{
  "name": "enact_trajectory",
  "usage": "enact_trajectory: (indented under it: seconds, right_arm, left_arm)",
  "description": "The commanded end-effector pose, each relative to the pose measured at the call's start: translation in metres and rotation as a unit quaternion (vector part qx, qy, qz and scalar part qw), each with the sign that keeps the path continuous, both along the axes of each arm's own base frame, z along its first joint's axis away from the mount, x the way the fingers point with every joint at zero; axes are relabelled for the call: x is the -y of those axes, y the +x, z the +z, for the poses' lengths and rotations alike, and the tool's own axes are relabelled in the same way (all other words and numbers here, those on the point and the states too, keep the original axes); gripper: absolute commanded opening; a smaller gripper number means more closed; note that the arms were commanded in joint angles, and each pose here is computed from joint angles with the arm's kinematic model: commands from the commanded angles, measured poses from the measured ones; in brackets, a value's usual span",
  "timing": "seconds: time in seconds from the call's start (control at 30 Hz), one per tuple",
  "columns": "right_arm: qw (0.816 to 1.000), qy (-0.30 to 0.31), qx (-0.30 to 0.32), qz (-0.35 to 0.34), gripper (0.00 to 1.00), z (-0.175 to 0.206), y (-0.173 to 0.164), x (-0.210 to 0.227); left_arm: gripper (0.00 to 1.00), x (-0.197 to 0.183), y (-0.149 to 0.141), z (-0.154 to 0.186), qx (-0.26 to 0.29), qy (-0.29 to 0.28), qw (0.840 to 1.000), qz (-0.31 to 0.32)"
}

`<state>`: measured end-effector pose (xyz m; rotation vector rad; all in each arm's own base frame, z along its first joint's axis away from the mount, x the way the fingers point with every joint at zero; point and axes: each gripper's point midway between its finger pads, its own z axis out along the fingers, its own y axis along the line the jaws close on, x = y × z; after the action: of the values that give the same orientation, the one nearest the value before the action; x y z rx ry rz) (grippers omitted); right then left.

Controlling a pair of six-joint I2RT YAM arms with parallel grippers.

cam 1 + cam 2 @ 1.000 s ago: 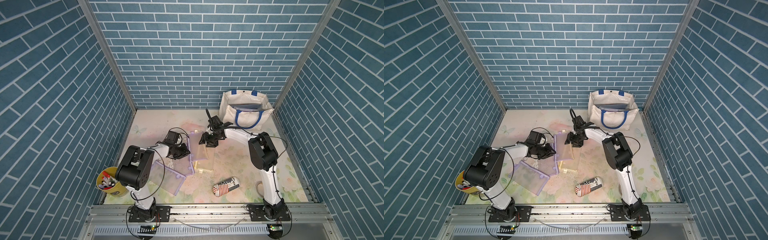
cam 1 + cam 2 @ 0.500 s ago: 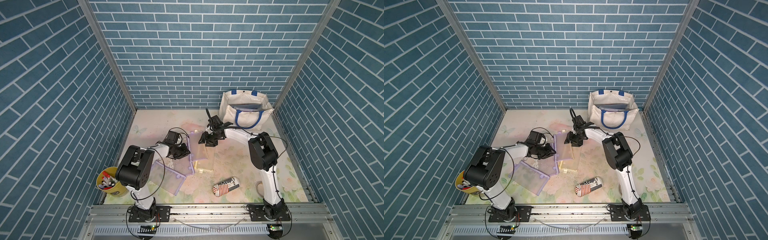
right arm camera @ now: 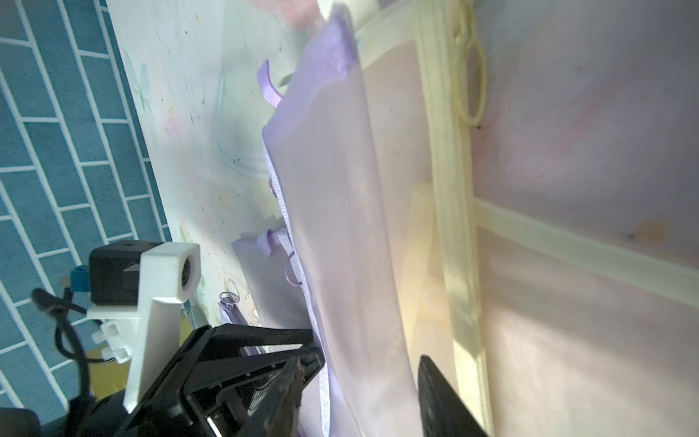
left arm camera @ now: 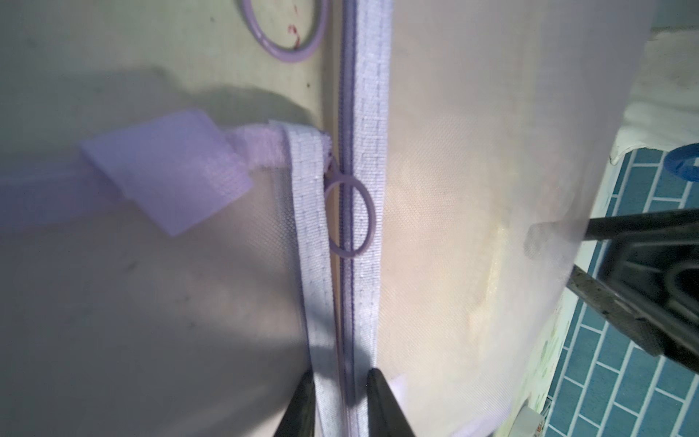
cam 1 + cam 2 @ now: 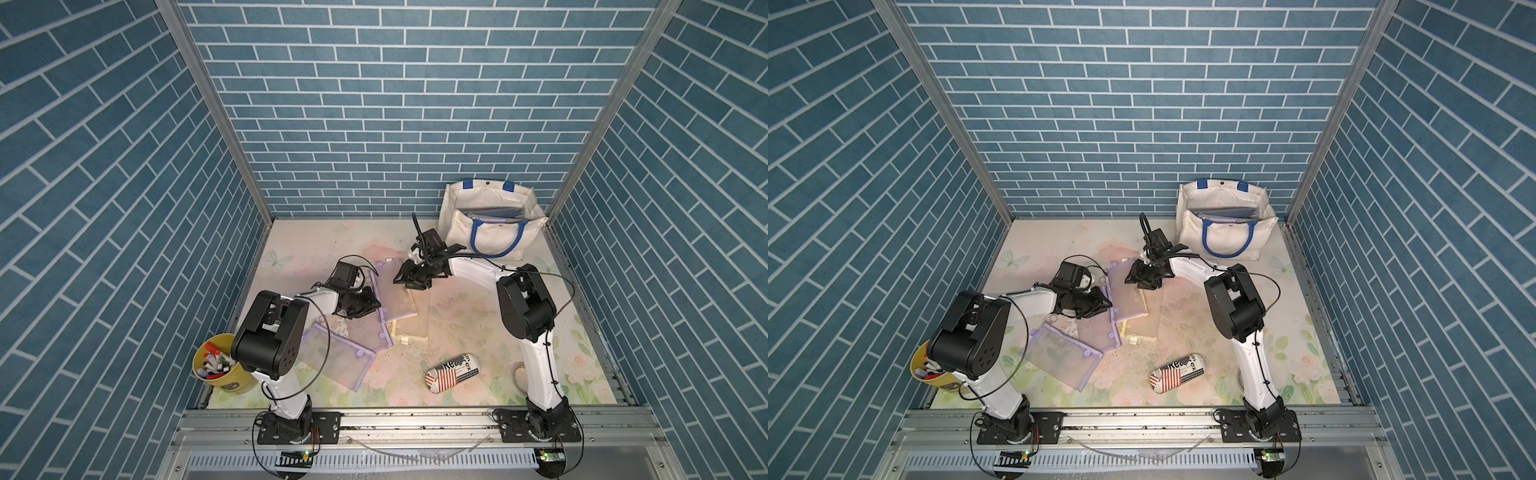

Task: Put the pencil pouch into the canvas bag
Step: Pick up the pencil pouch.

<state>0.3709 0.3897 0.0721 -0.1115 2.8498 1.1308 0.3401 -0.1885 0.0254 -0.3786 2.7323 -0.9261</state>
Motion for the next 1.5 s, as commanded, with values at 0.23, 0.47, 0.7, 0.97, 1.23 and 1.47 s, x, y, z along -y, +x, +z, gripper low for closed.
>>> enact_trajectory:
  seconds: [0.23, 0.47, 0.7, 0.97, 1.23, 1.47]
  right_arm:
    - [0.999, 0.010, -0.022, -0.020, 0.51, -0.010, 0.000, 0.004]
    - [0.998, 0.009, -0.047, -0.035, 0.51, -0.031, 0.000, 0.010]
    - [0.998, 0.030, -0.044, -0.031, 0.51, -0.028, 0.002, 0.003]
    - [0.998, 0.054, -0.035, -0.019, 0.51, -0.022, 0.002, -0.005]
    - [0.997, 0.067, -0.033, -0.023, 0.46, -0.028, 0.016, -0.016]
    - [0.998, 0.058, -0.031, -0.018, 0.12, -0.030, 0.017, -0.016]
  left_arm:
    - [0.26, -0.001, -0.008, -0.011, -0.019, 0.014, 1.000, 0.000]
    - [0.26, 0.000, -0.008, -0.011, -0.018, 0.013, 1.000, -0.001]
    - [0.26, 0.000, -0.007, -0.010, -0.016, 0.012, 1.000, -0.001]
    - [0.26, 0.000, -0.007, -0.011, -0.019, 0.013, 1.000, -0.001]
    - [0.26, 0.001, -0.008, -0.012, -0.020, 0.014, 1.000, -0.003]
    - [0.26, 0.001, -0.010, -0.009, -0.018, 0.017, 1.000, -0.005]
